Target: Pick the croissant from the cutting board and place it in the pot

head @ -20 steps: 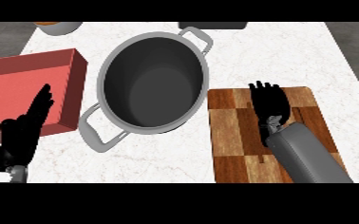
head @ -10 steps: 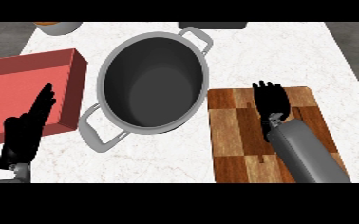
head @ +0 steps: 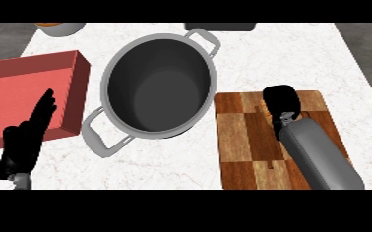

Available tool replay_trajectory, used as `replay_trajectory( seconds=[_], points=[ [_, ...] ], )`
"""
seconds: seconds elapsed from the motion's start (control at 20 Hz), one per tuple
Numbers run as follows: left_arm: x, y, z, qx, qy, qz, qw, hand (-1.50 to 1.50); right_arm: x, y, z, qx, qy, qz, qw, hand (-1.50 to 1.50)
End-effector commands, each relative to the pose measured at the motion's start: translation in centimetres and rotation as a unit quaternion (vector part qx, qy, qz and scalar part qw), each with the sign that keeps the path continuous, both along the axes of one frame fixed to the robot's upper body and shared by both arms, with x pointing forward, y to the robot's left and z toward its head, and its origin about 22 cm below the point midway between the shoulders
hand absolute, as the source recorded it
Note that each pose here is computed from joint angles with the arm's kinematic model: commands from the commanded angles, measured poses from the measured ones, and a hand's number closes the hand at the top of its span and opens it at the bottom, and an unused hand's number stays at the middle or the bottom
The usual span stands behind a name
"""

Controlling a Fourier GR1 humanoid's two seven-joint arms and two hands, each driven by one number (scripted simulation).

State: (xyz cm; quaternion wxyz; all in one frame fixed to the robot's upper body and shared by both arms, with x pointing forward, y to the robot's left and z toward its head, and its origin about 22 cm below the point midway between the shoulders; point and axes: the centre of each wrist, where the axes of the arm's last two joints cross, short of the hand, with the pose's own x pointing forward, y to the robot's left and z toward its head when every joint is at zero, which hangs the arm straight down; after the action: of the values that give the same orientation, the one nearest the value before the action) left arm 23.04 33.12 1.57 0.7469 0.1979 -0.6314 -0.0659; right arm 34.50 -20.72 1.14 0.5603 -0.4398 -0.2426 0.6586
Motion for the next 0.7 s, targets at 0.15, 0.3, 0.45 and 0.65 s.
replay_trajectory(
  seconds=[0.15, 0.3, 0.45, 0.65],
  points=[
    [0.8, 0.2, 1.1, 0.0, 0.001, 0.004, 1.0, 0.0, -0.8, -0.3, -0.4, 0.004, 0.007, 0.013, 1.0, 1.5],
    [1.2, 0.5, 0.6, 0.006, 0.0, 0.001, 1.0, 0.0, -0.2, 1.6, -0.5, 0.01, 0.001, 0.021, 1.0, 1.5],
    [1.8, -0.8, 1.0, 0.003, -0.002, -0.012, 0.9999, 0.0, -2.6, 11.1, 1.3, 0.093, -0.009, 0.012, 0.996, 1.5],
    [2.0, -2.5, 0.9, -0.007, -0.013, -0.057, 0.9983, 0.0, -3.1, 12.6, 2.3, 0.176, -0.044, -0.002, 0.983, 1.5]
  ],
)
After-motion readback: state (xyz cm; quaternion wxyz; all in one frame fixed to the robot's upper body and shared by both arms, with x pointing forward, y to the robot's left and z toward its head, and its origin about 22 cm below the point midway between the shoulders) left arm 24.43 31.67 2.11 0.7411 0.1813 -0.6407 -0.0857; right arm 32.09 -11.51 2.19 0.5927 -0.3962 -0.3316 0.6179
